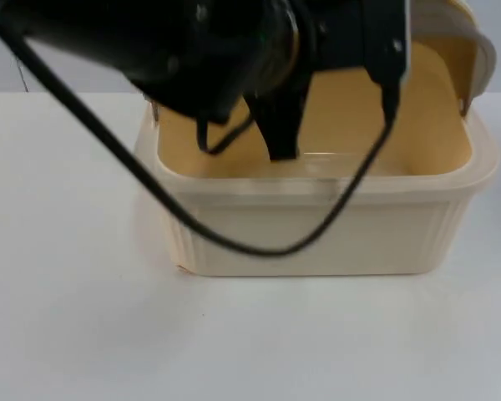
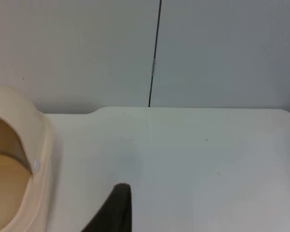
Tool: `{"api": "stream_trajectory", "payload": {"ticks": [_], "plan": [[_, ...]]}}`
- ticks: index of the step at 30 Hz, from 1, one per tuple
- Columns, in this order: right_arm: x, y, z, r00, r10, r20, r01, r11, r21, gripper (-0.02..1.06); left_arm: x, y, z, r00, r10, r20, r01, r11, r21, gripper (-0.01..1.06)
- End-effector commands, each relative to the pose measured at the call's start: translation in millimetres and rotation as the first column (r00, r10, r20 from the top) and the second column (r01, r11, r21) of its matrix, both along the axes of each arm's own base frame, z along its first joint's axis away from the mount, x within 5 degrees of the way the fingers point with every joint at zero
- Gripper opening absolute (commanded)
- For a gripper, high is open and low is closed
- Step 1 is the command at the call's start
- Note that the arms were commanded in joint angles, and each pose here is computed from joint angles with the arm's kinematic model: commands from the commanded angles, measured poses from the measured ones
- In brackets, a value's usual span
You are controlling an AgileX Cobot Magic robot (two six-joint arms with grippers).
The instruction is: Open the box lid with the left hand, place the block into the box with the right hand, then close the box lid with the left hand.
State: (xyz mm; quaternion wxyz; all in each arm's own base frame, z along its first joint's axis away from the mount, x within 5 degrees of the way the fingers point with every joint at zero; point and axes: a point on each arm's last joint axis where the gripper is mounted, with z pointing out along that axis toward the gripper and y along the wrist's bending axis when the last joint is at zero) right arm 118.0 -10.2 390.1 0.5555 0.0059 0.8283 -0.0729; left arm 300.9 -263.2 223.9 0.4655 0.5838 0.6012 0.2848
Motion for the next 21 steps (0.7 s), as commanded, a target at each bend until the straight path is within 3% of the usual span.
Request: {"api": "stream_trajectory", "payload": {"ticks": [1,10,16,18,20,21], "plan": [[0.1,0.5,2.9,1.000,0.004,0.021,-0.004,1.000,0.002,1.05,8.8,4.2,7.8,1.000,0.016,0.011,-0.015,1.000,-0.025,0.00],[0.1,0.5,2.9,1.000,0.004,0.021,-0.004,1.000,0.002,1.05,25.6,17.2,14.5,0.999,0.044,0.011,-0.043,0.998,-0.054,0.00],[0.1,0.5,2.9,1.000,0.004,0.021,-0.004,1.000,0.002,1.05,13.6,4.2,14.0,1.000,0.017,-0.021,-0.019,0.996,-0.088,0.00],[0.1,0.5,2.9,1.000,0.004,0.021,-0.004,1.000,0.002,1.05,2.5,-4.3,11.9,0.996,0.020,-0.090,-0.033,0.989,-0.141,0.00],[0.1,0.5,2.9,1.000,0.004,0.021,-0.004,1.000,0.002,1.05,-9.1,-9.8,6.2,0.983,0.011,-0.186,-0.036,0.991,-0.129,0.00],[0.1,0.5,2.9,1.000,0.004,0.021,-0.004,1.000,0.002,1.05,-9.1,-9.8,6.2,0.983,0.011,-0.186,-0.036,0.991,-0.129,0.00]]}}
